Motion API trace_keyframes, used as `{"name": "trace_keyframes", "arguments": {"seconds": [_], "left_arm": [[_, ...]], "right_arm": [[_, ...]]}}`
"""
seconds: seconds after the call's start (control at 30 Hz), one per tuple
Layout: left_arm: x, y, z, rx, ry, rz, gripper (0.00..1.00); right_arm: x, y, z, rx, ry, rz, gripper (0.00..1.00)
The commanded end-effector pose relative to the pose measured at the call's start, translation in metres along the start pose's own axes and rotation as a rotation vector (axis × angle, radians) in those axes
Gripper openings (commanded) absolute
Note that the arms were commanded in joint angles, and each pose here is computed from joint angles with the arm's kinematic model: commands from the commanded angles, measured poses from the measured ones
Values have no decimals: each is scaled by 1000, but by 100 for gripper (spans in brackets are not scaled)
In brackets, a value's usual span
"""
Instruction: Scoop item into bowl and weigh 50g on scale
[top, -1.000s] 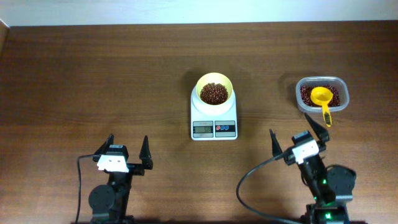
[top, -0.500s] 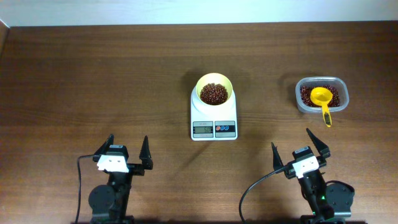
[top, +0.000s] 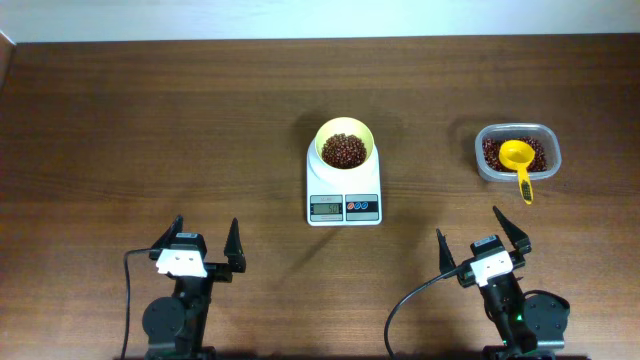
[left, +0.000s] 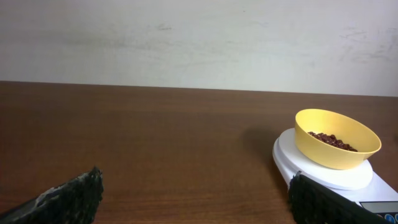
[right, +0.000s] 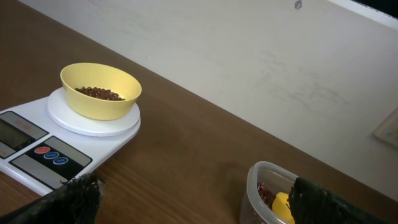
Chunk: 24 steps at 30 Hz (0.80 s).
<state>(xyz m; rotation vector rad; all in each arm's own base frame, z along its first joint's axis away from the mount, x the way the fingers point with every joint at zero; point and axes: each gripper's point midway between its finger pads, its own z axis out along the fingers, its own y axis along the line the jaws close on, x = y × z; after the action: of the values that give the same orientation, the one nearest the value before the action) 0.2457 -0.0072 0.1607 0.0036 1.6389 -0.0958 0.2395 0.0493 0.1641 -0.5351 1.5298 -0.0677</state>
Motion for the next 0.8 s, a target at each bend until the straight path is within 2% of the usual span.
{"name": "trace_keyframes", "arguments": {"seconds": [0.0, 0.2, 0.3, 0.4, 0.57, 0.77], "left_arm": [[1, -1, 0, 6, 0, -3, 99], [1, -1, 0, 6, 1, -3, 99], [1, -1, 0, 6, 1, -3, 99], [1, -1, 0, 6, 1, -3, 99], [1, -1, 0, 6, 1, -3, 99], [1, -1, 0, 6, 1, -3, 99]], "right_arm": [[3, -1, 0, 9, 7, 12, 99], [4, -3, 0, 25, 15, 10, 99], [15, -22, -2, 142, 60, 175, 99], [17, -27, -3, 170, 72, 181, 99], [28, -45, -8, 295, 96, 345, 99], [28, -44, -8, 294, 95, 349, 99]]}}
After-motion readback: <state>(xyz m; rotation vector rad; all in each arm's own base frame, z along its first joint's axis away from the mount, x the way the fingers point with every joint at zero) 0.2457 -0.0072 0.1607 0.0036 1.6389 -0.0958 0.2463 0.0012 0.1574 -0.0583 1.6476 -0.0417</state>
